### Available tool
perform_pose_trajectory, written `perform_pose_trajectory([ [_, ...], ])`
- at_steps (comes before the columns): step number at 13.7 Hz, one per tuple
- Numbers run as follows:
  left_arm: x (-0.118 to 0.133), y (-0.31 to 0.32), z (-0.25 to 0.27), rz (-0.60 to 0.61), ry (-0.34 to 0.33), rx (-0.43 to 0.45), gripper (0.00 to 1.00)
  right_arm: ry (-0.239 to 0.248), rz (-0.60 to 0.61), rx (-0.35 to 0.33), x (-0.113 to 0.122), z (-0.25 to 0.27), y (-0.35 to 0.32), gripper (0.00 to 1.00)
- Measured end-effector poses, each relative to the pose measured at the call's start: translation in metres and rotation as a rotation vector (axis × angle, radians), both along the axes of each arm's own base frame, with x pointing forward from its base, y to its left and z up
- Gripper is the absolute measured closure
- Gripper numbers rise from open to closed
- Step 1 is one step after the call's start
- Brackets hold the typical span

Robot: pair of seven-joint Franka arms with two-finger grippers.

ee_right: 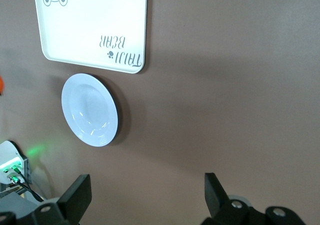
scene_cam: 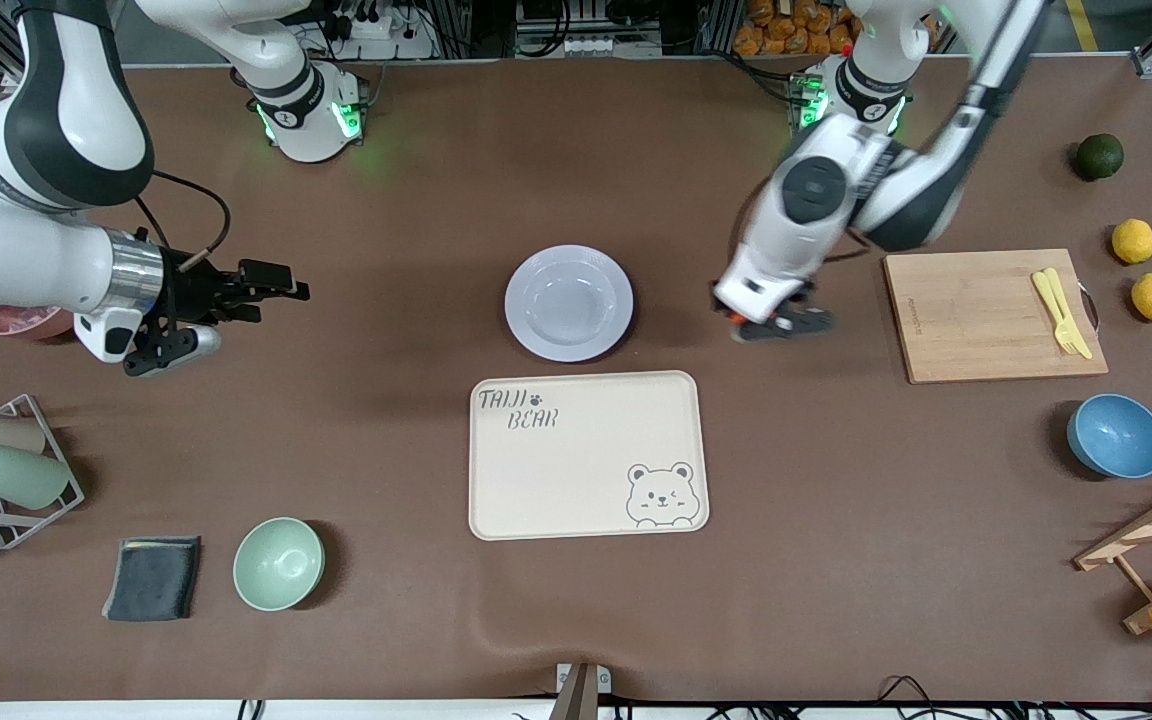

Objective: Place orange and plate with both arms
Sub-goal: 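Carry the orange with the left gripper over the white plate, then lower the orange onto the plate and open the left gripper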

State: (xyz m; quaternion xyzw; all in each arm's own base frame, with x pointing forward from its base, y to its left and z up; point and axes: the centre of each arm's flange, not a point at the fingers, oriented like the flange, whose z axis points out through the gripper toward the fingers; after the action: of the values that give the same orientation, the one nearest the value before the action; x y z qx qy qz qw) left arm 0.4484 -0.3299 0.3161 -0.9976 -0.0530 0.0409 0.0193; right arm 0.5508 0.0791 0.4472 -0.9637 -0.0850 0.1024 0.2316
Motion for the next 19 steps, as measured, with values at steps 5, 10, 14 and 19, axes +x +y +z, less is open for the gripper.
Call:
perform_pose_trajectory([
  [5,-0.049,-0.124,-0.034,0.067,0.055,-0.031,0.32,-0.023,-0.009,-0.004,0.004,0.0,0.001,0.0],
  [10,-0.052,-0.201,-0.077,0.142,0.08,-0.052,0.32,-0.045,-0.018,-0.008,0.007,-0.001,0.001,0.0],
  [14,-0.066,-0.221,-0.12,0.126,0.067,0.01,0.32,0.009,-0.017,0.015,0.01,-0.032,0.016,0.0],
  [19,-0.044,-0.219,-0.104,0.154,0.046,-0.001,0.0,0.074,0.023,0.028,-0.007,-0.097,0.078,0.0],
])
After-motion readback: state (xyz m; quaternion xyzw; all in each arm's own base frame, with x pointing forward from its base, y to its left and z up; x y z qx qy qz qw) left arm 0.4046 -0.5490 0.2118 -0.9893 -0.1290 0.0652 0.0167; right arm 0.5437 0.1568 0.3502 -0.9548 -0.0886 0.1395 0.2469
